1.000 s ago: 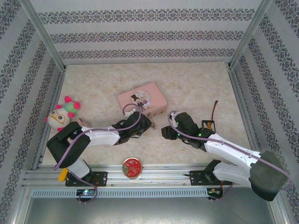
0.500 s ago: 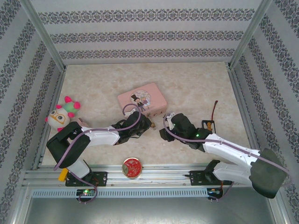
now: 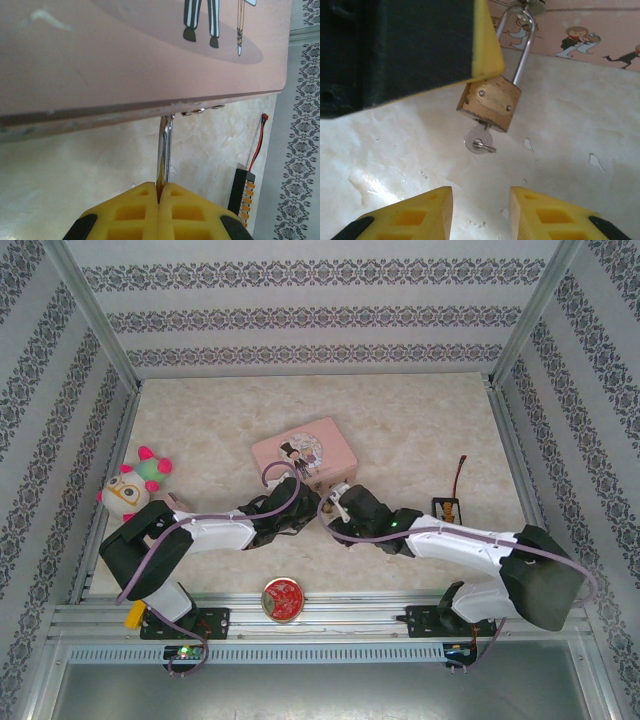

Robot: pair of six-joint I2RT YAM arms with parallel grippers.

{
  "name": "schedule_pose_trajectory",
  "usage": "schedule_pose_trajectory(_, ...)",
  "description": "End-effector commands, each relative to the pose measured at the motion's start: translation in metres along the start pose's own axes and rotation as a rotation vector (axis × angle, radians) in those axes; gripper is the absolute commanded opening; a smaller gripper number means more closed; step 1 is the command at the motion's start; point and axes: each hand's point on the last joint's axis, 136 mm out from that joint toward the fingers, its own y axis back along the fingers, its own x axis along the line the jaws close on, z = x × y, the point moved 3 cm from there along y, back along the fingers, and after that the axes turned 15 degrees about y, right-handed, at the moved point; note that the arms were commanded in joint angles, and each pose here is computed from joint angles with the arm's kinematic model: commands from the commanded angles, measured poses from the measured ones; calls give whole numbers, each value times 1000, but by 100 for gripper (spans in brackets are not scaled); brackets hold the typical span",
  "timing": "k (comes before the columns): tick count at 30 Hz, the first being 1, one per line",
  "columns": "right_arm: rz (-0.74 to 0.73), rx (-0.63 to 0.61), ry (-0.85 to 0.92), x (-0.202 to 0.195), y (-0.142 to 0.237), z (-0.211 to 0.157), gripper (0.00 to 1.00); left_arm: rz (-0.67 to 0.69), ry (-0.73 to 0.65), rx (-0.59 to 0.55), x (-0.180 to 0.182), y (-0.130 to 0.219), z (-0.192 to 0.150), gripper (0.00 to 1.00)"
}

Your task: Unlock the padlock with the key

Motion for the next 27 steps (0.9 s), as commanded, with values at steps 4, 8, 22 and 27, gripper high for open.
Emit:
schedule_pose_trajectory(4, -75, 9, 114, 3, -7, 21, 36, 17, 30, 27, 4, -1, -1, 0)
schedule_pose_trajectory(8, -100, 37, 118, 3, -16, 22, 36, 17, 24, 23, 3, 1, 0, 0)
schedule_pose_trajectory(22, -192, 94, 117, -8, -31, 16, 34, 16, 11, 32, -1, -2, 0, 0)
schedule_pose_trajectory(27, -218, 80, 112, -12, -31, 18, 34, 13, 6, 35, -2, -2, 0, 0)
